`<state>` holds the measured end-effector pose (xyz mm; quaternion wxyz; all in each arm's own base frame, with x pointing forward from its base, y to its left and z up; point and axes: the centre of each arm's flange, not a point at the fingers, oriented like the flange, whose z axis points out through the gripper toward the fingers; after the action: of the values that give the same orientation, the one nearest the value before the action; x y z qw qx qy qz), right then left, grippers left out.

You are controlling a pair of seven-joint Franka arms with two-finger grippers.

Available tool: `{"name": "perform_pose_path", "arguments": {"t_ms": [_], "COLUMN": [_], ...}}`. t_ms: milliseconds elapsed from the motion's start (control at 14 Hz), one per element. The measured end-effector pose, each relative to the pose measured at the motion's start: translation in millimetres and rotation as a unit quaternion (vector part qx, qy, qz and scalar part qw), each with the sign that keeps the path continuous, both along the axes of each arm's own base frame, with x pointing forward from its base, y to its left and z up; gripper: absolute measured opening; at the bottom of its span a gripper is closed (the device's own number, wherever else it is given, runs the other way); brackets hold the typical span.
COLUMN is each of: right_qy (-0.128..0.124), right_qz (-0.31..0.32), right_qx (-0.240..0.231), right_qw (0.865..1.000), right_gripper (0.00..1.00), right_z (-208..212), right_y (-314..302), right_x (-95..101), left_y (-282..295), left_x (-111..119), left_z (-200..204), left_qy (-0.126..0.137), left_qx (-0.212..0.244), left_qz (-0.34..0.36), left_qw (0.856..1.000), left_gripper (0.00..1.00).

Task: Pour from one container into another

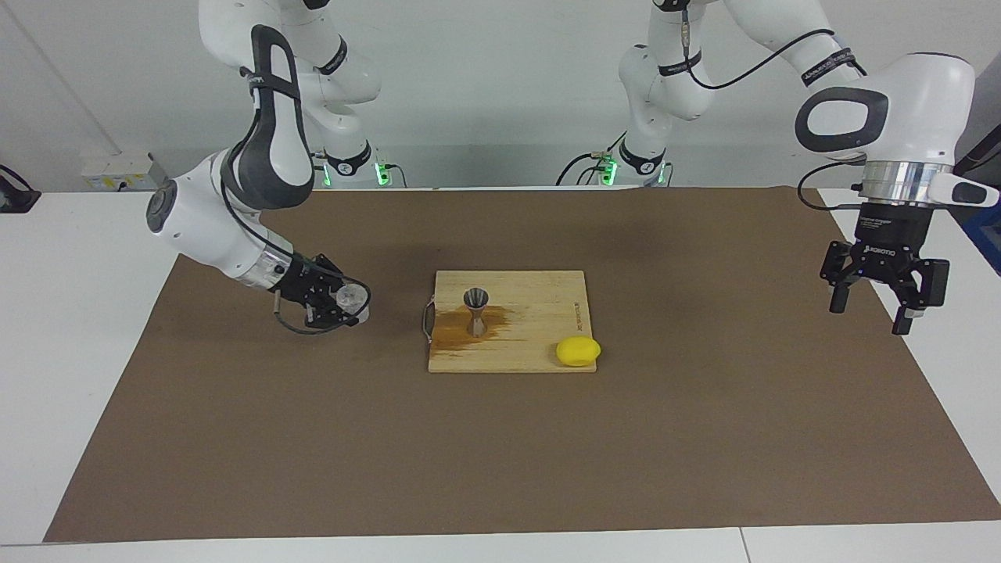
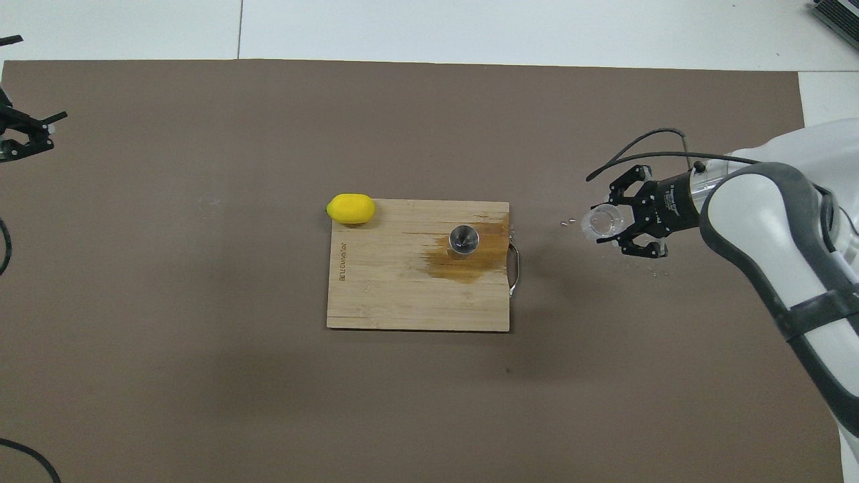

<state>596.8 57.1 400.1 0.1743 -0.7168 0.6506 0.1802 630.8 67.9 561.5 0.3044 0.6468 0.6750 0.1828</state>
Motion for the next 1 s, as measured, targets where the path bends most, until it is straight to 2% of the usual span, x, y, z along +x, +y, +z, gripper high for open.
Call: {"name": "perform_pose_path", "arguments": {"t_ms": [214,357,500,714,1000], "right_qy": [-0.010,-0.022,-0.023,-0.027,-0.044], "right_qz": [-0.019,-0.015,-0.020,-0.046,-0.046], "right_qx": [-0.031,-0.062,-0.076,-0.113,-0.154], "right_qw": [0.999,0.998,0.997,0.992,0.986], "right_gripper": [0.51,0.51,0.51,0.51,0.51], "right_z": [13.4,25.0,32.0,41.9,48.6], "right_y": [40.3,69.6,88.4,127.7,174.8], "right_x": [4.1,5.2,4.5,2.3,-2.8], "left_y": [25.7,48.7,83.3,120.7,121.3], "left_x": [-6.8,-13.8,-24.3,-37.1,-27.4], "left_z": [-1.4,-5.4,-12.8,-14.0,5.7], "left_qy": [0.018,0.028,0.045,0.059,0.090], "left_qx": [0.041,0.075,0.098,0.127,0.175], "left_qz": [-0.057,-0.104,-0.144,-0.216,-0.286], "left_qw": [0.997,0.991,0.984,0.966,0.938], "left_gripper": [1.00,1.00,1.00,1.00,1.00]}}
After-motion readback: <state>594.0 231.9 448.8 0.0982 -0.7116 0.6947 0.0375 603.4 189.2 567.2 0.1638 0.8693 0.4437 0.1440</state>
